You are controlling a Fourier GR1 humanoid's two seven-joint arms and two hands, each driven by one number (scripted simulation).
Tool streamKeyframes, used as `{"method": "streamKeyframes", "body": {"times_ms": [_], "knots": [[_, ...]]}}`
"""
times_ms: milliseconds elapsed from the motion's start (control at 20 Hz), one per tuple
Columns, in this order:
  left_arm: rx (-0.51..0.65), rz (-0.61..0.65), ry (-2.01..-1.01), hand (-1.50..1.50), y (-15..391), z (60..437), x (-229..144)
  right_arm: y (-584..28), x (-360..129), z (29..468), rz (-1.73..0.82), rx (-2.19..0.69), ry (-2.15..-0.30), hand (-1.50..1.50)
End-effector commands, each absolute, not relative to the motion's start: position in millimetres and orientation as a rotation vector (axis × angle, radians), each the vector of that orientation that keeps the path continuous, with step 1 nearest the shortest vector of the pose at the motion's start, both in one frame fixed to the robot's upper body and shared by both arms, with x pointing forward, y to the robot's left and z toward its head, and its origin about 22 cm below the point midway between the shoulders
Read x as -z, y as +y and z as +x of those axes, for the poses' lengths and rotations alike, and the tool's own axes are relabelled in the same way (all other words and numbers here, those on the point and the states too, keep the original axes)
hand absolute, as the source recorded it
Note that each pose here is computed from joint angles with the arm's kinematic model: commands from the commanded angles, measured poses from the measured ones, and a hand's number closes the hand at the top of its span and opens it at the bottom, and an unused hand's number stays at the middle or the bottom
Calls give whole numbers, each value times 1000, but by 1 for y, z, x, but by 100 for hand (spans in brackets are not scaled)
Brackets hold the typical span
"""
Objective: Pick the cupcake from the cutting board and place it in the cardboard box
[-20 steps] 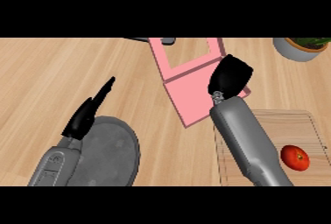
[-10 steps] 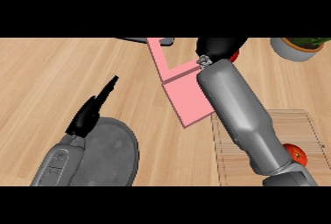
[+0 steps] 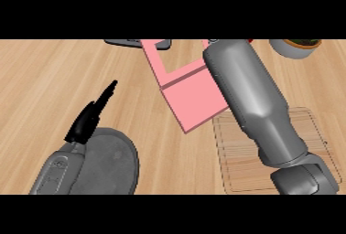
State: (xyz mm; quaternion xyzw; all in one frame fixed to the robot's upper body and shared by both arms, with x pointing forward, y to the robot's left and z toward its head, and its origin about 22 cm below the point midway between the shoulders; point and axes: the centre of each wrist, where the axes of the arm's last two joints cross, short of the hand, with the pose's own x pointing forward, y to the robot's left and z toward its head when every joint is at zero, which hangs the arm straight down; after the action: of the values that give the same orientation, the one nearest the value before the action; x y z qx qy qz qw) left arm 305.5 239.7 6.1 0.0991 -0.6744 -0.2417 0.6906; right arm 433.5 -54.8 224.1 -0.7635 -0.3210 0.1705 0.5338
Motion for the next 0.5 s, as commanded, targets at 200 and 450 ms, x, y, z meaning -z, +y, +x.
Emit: {"method": "streamKeyframes", "body": {"times_ms": [200, 450], "knots": [[495, 235, -1500, 0, 249, 301, -3, -66, -218, 444, -1795, -247, -424, 150], [472, 272, -1477, 0, 263, 299, 0, -105, -189, 449, -1572, -182, -346, 150]]}}
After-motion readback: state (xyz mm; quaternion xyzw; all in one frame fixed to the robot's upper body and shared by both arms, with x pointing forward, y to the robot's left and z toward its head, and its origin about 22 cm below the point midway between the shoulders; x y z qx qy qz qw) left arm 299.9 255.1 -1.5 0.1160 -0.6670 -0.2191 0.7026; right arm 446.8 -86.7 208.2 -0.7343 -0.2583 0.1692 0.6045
